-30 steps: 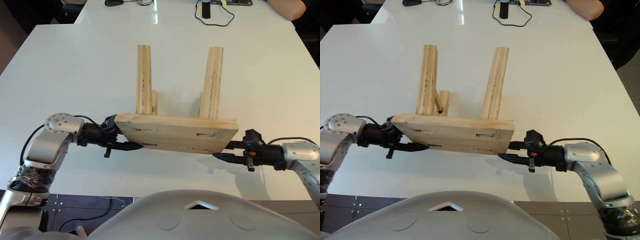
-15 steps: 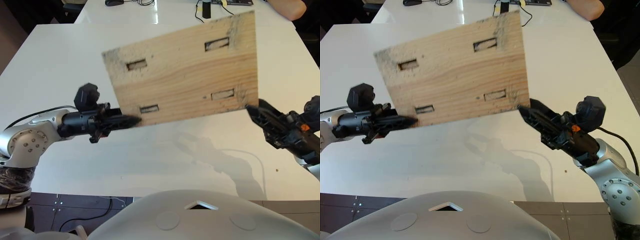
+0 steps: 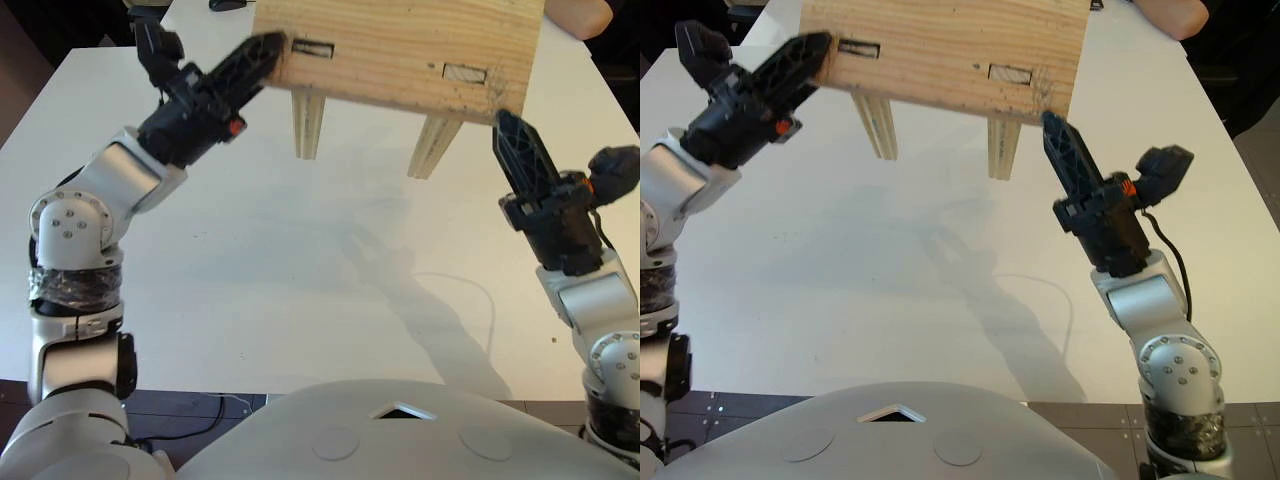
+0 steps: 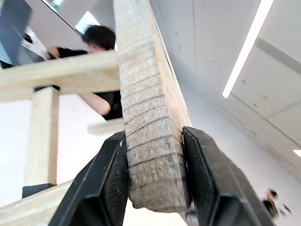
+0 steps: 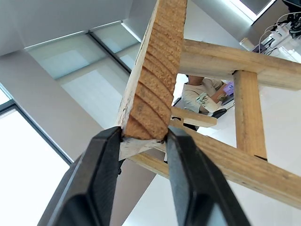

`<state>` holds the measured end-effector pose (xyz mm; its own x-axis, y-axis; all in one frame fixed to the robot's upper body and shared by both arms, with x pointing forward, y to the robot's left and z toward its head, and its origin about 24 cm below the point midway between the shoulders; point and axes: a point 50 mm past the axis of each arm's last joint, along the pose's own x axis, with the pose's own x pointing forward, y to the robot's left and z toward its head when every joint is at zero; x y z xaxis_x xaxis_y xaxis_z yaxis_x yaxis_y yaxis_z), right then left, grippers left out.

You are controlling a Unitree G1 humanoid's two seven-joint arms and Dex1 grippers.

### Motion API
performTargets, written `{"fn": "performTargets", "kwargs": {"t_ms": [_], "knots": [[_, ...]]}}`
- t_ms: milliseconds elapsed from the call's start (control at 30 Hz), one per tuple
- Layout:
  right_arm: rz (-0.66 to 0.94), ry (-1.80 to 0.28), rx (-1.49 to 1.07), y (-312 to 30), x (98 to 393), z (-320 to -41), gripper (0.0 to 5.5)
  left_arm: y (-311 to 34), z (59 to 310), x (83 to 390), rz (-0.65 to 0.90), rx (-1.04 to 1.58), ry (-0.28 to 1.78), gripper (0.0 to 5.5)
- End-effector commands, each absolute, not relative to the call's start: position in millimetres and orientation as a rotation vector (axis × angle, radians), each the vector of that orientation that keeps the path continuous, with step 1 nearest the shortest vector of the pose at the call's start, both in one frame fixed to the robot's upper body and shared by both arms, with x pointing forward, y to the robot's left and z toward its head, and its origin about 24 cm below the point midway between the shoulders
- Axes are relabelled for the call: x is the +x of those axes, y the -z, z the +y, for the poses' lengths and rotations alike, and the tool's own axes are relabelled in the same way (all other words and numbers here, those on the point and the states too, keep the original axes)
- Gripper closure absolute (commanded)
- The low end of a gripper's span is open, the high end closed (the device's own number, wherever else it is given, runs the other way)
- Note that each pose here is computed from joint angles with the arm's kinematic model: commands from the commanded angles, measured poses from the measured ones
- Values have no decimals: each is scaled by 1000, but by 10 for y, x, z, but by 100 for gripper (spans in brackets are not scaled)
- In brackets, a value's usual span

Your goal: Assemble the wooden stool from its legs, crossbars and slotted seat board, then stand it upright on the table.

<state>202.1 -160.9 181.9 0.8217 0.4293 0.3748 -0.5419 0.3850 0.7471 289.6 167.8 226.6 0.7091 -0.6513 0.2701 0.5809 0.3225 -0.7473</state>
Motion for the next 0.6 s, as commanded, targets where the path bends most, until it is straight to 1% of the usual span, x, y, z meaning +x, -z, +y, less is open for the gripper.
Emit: {"fn": "performTargets", "kwargs": {"t_ms": [33,133,233,300,333,367,433,467,600], "knots": [[-118,-664,932,-2010,2126,-1447,410,-2228,1467,2916,170,-823,768,386],[-83,-588,928,-1980,2240,-1465,410,-2159,1466,2983,204,-818,686,386],[-26,-520,925,-1895,2315,-1459,410,-2150,1442,3022,218,-812,649,386],[5,-483,933,-1834,2345,-1461,358,-2116,1431,3054,238,-802,613,386],[17,-456,943,-1804,2370,-1471,343,-2080,1436,3085,250,-799,582,350],[25,-435,956,-1782,2394,-1479,320,-2056,1439,3107,250,-803,563,333],[39,-389,981,-1735,2446,-1506,300,-1997,1443,3143,265,-807,527,311],[49,-367,990,-1708,2471,-1520,277,-1972,1439,3157,272,-810,515,285],[56,-282,1014,-1657,2553,-1577,224,-1822,1453,3219,339,-808,434,229]]}}
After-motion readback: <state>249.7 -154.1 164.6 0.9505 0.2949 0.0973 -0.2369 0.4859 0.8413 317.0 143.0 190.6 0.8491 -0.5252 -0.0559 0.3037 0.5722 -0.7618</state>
